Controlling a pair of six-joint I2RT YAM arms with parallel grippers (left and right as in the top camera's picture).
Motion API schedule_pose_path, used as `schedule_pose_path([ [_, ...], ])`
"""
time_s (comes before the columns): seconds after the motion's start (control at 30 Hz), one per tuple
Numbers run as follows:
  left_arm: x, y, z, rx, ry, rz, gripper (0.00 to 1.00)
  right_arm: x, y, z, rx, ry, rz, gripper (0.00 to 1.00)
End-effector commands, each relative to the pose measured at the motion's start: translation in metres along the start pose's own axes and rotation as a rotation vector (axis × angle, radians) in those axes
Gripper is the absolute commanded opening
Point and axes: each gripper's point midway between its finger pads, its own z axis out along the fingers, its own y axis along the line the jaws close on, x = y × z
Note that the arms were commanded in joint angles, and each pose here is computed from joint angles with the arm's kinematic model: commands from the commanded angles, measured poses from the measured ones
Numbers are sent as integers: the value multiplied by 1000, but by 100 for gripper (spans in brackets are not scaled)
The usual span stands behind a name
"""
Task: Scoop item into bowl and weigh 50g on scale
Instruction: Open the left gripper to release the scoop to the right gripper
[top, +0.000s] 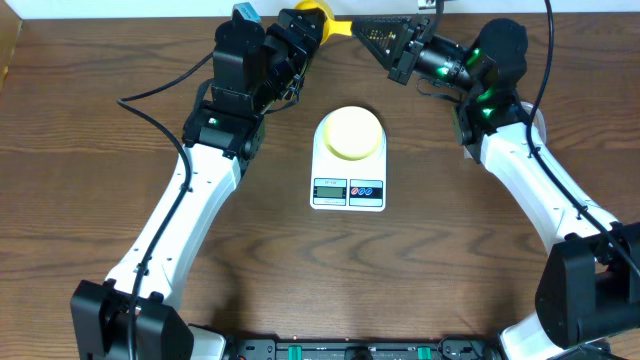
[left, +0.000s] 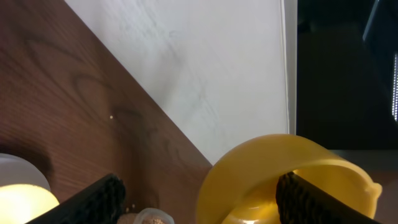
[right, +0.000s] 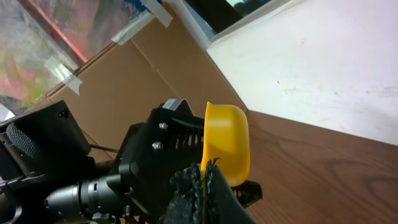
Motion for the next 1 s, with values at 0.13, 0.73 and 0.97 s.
schedule_pose_path([
  [0.13,0,-7,-4,16,-3,12,81,-4,-12,0,58,-12,-53,1],
  [0.73,-1,-6,-4,13,-10,161,82,-32,-70,-48,260,-59,-216,1],
  [0.97,2,6,-4,-34,9,293,82,-47,-91,-73,347,-81,-287,1],
])
